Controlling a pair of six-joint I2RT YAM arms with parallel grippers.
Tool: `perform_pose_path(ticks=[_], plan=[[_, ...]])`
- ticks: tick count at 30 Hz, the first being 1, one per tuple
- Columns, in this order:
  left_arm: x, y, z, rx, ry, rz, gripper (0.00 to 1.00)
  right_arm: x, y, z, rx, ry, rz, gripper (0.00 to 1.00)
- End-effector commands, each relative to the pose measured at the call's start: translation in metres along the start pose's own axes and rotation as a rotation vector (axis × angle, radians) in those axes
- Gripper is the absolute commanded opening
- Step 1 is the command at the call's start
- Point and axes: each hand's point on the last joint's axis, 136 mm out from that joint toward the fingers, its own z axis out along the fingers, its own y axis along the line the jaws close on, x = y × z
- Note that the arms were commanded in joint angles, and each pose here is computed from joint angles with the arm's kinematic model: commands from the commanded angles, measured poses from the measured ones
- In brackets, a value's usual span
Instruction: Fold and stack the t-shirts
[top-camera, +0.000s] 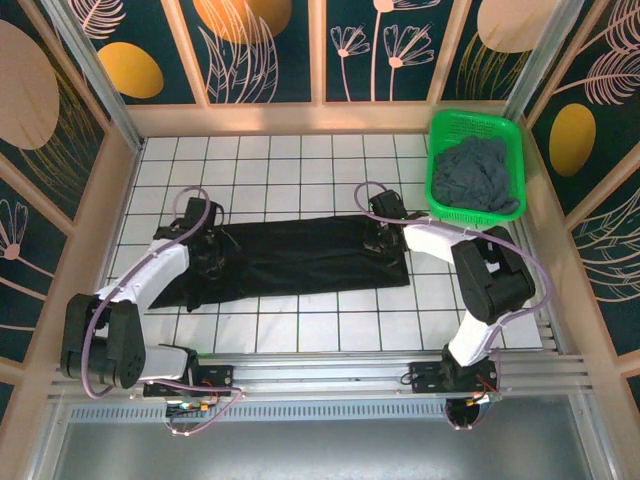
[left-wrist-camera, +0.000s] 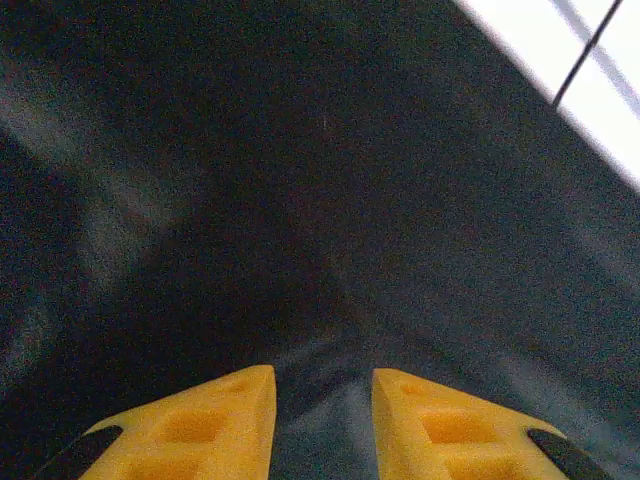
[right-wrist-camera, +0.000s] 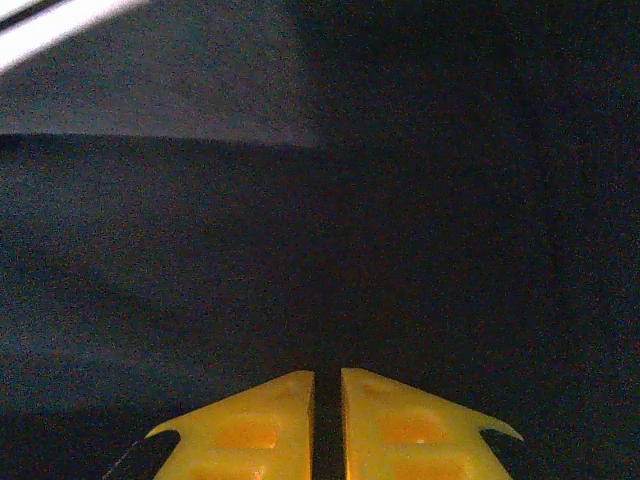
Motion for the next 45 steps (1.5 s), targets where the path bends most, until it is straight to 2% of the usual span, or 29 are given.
perform_pose_path(ticks=[1, 5, 11, 22, 26, 34, 37, 45], plan=[[0.023, 0.007, -0.01, -0.077, 0.013, 0.139, 0.25, -0.001, 0.004, 0.003, -0.013, 0.022, 0.014, 0.15], [0.039, 0.016, -0.005, -0.181, 0.019, 0.245, 0.21, -0.002, 0.003, 0.005, -0.01, 0.022, 0.017, 0.16], [0.041, 0.048, 0.01, -0.352, -0.003, 0.323, 0.34, 0.0, 0.001, 0.005, -0.006, 0.027, 0.018, 0.16], [0.039, 0.06, 0.026, -0.419, -0.01, 0.425, 0.35, 0.0, -0.006, 0.004, -0.002, 0.025, 0.038, 0.16], [0.038, 0.065, 0.032, -0.444, -0.011, 0.45, 0.29, -0.001, -0.005, 0.005, -0.007, 0.026, 0.046, 0.16], [0.032, 0.053, 0.021, -0.418, -0.053, 0.449, 0.0, 0.0, -0.005, 0.006, -0.004, 0.027, 0.049, 0.16], [0.038, 0.045, 0.011, -0.368, -0.026, 0.424, 0.0, 0.0, -0.006, 0.006, 0.0, 0.026, 0.051, 0.16], [0.071, 0.032, -0.012, -0.24, 0.131, 0.338, 0.0, -0.002, -0.006, 0.007, 0.006, 0.024, 0.05, 0.16]])
